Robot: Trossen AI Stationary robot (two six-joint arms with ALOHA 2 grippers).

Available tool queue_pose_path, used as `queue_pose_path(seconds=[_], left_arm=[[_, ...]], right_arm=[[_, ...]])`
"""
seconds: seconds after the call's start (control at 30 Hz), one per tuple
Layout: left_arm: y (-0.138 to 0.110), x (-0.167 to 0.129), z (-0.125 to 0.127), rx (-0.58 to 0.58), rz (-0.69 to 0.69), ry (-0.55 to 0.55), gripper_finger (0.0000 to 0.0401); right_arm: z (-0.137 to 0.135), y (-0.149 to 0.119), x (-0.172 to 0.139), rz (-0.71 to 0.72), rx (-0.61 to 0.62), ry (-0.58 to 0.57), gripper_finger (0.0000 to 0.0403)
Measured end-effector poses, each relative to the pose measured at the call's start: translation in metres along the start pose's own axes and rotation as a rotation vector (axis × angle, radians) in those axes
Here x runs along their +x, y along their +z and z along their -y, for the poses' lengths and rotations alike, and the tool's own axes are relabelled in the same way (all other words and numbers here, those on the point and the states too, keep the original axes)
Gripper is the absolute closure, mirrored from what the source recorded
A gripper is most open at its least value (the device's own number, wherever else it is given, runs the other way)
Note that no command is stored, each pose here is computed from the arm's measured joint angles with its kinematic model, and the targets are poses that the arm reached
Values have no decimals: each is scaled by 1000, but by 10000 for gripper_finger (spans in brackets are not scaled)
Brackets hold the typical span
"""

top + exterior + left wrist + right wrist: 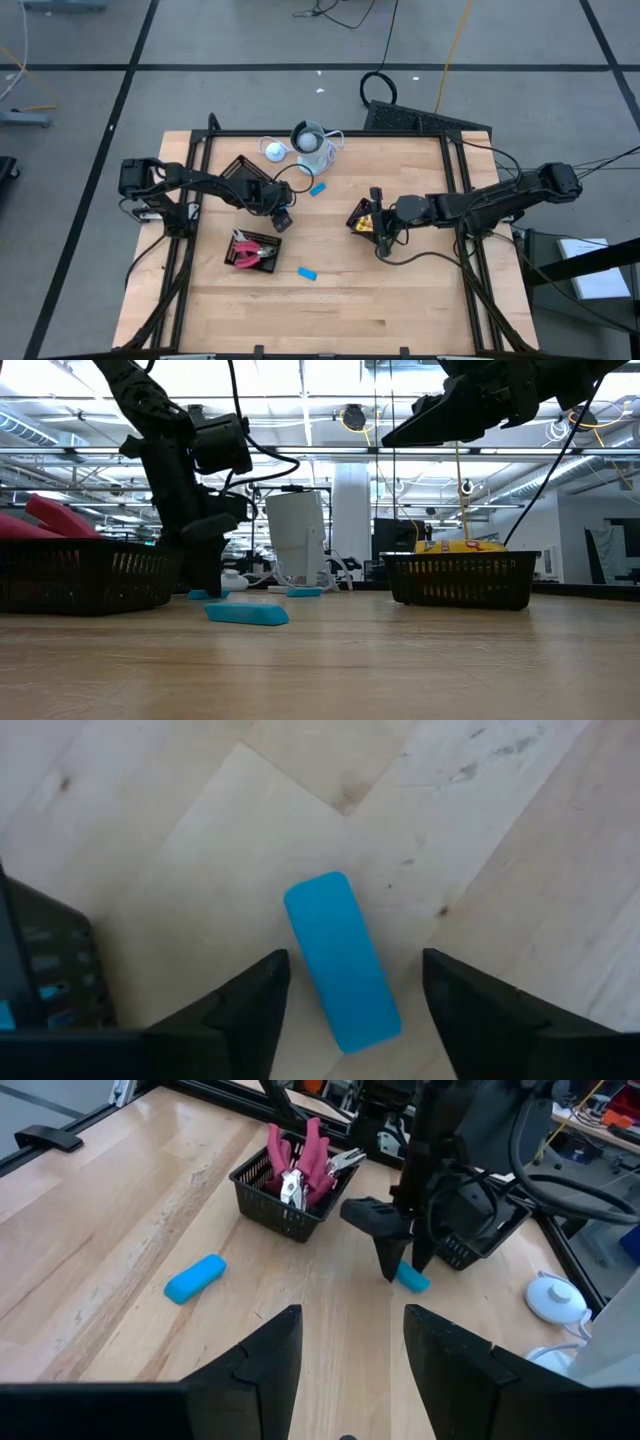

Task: Pick & Place School Supplies
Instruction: Put the blue eraser into the top black bin

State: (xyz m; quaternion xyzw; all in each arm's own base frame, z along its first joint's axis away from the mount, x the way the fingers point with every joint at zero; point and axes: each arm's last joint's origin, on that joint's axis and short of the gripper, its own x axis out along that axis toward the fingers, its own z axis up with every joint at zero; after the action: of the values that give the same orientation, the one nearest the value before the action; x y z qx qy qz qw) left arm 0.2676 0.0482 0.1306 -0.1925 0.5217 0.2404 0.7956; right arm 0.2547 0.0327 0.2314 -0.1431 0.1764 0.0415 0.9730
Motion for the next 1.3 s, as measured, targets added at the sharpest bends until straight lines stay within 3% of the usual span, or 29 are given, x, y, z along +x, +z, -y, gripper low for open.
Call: queue_pose_path(seconds=[0.43,0.8,1.03,1.3], left_arm=[[0,0,-1,43,12,26,336],[13,-14,15,119,79,-56,343],[13,-48,11,150,108,118,343],[3,-97,-19,59,209,285,348]], right_arm=[[0,2,0,18,-5,-6,236],[1,2,0,16,-5,-9,236],[1,1,0,9,-2,-7,236],[1,0,0,6,-2,-6,236]])
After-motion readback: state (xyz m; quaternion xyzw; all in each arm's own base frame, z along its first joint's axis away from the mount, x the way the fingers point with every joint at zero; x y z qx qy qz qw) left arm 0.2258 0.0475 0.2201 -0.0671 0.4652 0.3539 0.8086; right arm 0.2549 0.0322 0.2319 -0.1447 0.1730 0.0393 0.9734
